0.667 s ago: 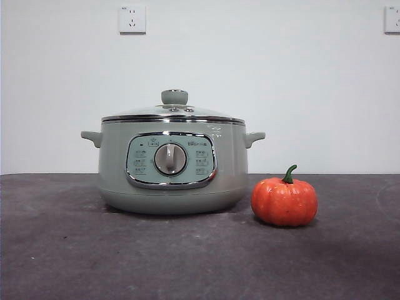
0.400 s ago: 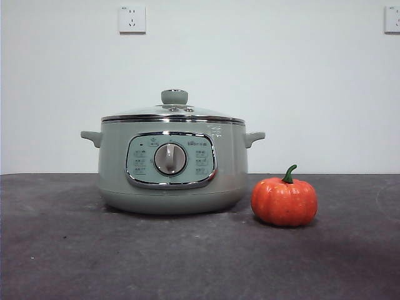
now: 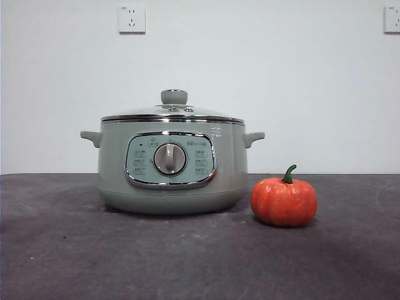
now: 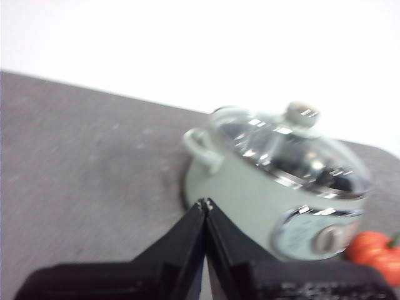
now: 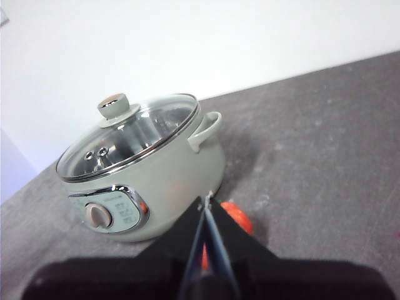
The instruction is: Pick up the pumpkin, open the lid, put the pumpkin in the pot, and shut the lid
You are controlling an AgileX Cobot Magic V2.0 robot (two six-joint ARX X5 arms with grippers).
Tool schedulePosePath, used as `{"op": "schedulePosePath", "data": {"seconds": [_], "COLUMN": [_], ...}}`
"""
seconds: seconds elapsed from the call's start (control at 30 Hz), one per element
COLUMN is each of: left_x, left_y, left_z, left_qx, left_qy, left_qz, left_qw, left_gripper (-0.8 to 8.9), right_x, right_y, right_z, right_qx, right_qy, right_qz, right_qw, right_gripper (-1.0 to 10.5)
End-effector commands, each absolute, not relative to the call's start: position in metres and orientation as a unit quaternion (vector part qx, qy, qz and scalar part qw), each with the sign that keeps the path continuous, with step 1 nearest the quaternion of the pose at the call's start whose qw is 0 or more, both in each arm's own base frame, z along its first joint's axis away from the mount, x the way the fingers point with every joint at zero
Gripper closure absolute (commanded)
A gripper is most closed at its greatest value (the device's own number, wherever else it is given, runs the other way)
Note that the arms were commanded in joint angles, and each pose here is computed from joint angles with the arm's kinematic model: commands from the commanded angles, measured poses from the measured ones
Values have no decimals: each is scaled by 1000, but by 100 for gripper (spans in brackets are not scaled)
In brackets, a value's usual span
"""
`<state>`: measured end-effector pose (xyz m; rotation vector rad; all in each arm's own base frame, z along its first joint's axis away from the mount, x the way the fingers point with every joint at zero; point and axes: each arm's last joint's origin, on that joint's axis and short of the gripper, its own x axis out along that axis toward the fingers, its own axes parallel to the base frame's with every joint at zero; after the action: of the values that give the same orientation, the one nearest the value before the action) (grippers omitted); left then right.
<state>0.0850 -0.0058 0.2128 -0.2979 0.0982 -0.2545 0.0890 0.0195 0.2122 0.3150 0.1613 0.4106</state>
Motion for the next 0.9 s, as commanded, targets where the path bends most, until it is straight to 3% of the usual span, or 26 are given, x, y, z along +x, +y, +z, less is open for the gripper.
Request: {"op": "schedulePosePath", "data": {"seconds": [0.03, 0.33, 0.5, 0.77, 0.9], "left_x": [85, 87, 92, 95, 93], "left_y": [-7, -12, -14, -16, -16], "left_z": [229, 284, 312, 343, 350], "left_qx": [-149, -111, -84, -56, -54], "left_qy": [47, 111, 150, 216, 230], "left_qz": [-148, -235, -279, -322, -323], "left_qw": [977, 959, 945, 920, 916], "left_gripper": [822, 822, 822, 822, 814], "right_x": [90, 102, 111, 117, 117], "right_y": [20, 21, 24, 28, 30], "right_z": [231, 299, 331, 360, 361], "right_qx": [149, 61, 12, -6, -7], "right_qy": [90, 182, 249, 334, 339], "right_qz": [203, 206, 234, 300, 308], "right_qw": [964, 960, 940, 894, 889], "right_gripper": [959, 958, 958, 958, 957]}}
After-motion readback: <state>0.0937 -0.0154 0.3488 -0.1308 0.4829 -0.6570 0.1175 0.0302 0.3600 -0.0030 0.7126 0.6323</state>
